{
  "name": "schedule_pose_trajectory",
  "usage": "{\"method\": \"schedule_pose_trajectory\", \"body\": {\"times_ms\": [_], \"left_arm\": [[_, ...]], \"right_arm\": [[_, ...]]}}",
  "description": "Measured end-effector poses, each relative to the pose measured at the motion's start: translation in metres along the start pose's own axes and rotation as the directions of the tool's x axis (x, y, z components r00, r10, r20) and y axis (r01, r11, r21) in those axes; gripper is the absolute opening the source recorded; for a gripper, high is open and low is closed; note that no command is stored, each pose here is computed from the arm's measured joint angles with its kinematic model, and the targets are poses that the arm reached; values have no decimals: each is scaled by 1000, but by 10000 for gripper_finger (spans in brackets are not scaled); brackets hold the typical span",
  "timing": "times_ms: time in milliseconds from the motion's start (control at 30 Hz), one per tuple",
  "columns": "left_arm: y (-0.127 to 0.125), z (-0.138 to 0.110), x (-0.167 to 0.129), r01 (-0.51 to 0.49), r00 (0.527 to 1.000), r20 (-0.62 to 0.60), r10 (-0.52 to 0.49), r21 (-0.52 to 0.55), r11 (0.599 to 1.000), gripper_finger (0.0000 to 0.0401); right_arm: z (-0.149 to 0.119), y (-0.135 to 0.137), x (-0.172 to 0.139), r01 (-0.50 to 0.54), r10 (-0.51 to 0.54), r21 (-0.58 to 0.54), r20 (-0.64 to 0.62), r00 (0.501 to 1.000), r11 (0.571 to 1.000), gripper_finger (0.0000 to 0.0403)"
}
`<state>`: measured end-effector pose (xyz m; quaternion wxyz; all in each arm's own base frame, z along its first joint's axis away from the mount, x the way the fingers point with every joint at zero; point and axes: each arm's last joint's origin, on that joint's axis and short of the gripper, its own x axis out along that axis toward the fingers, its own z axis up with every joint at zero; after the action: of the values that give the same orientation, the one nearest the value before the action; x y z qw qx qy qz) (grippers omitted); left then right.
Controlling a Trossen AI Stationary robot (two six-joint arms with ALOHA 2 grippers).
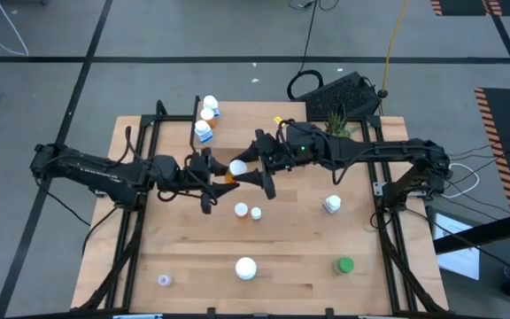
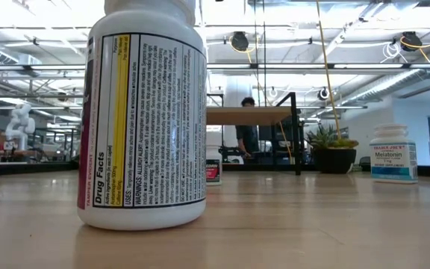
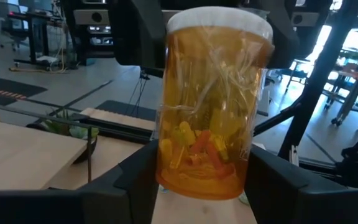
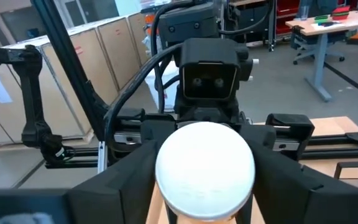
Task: Pick and place medicine bottles onto shelf by color
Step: Put the bottom left orange pill bottle on the shelf
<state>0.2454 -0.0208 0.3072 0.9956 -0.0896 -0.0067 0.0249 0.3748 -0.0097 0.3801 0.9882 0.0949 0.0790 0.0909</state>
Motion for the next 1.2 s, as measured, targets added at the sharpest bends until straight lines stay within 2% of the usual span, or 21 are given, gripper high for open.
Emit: {"method": "schedule_pose_trajectory", "body": {"times_ms": [167,333,467,667,867,1033,1133,1200], "left_arm": [[1,0,0,-10,1000,2,10,-8,1000,208],[4,-2,-1,-125,992,-3,125,-102,987,209],[7,-5,-8,-181,982,-79,174,-100,978,210],[21,-14,-21,-354,925,-222,307,-216,910,210],[32,-18,-37,-465,869,-329,370,-283,839,210],[34,-22,-52,-501,830,-422,364,-281,818,210],[34,-26,-59,-542,795,-480,371,-286,790,209],[35,-31,-63,-580,757,-530,383,-275,766,209]], "right_arm": [[1,-5,-1,12,-12,3,2,1000,1000,205],[2,-16,-4,40,-40,29,4,999,999,209],[2,-29,-7,30,-29,100,-10,1000,994,209],[5,-35,-11,18,-18,91,-6,1000,996,209],[14,-55,-20,59,-60,78,12,998,995,210],[38,-87,-36,161,-162,9,26,986,987,210],[42,-123,-39,270,-271,-28,-29,962,962,210],[35,-152,-34,318,-321,-44,-72,945,947,210]]}}
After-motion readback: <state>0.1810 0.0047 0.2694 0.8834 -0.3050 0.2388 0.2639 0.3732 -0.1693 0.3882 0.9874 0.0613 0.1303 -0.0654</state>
